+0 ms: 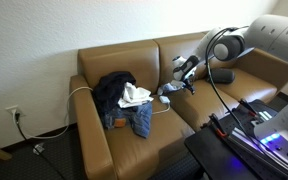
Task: Move the clothing to the left side of the sofa
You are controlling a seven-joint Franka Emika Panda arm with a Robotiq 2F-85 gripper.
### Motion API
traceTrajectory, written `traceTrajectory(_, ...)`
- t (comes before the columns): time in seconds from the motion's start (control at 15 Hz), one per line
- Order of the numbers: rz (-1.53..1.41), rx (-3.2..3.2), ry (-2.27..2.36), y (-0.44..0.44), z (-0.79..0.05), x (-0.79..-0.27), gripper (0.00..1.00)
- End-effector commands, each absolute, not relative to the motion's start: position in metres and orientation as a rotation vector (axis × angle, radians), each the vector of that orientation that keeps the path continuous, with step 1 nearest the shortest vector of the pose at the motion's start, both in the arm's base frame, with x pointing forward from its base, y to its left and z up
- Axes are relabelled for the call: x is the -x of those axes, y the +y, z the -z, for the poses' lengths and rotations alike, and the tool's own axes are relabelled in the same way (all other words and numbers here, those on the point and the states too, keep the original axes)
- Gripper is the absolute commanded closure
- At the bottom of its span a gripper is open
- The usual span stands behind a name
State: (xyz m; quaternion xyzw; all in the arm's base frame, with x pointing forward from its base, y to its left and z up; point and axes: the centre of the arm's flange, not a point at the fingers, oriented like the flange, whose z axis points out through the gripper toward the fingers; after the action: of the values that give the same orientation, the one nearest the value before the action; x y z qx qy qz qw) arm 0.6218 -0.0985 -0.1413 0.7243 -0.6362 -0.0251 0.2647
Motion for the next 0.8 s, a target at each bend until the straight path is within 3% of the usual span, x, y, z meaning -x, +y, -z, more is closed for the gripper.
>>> traceTrajectory(0.0, 0.180, -1.892, -1.853, -0.111, 0.196, -0.671, 0.00)
traceTrajectory(0.27, 0.395, -1.950, -2.043, -0.103, 0.193, -0.678, 0.00)
traceTrajectory(0.73, 0.490, -2.022, -2.375, -0.102, 0.176, -0.705, 0.00)
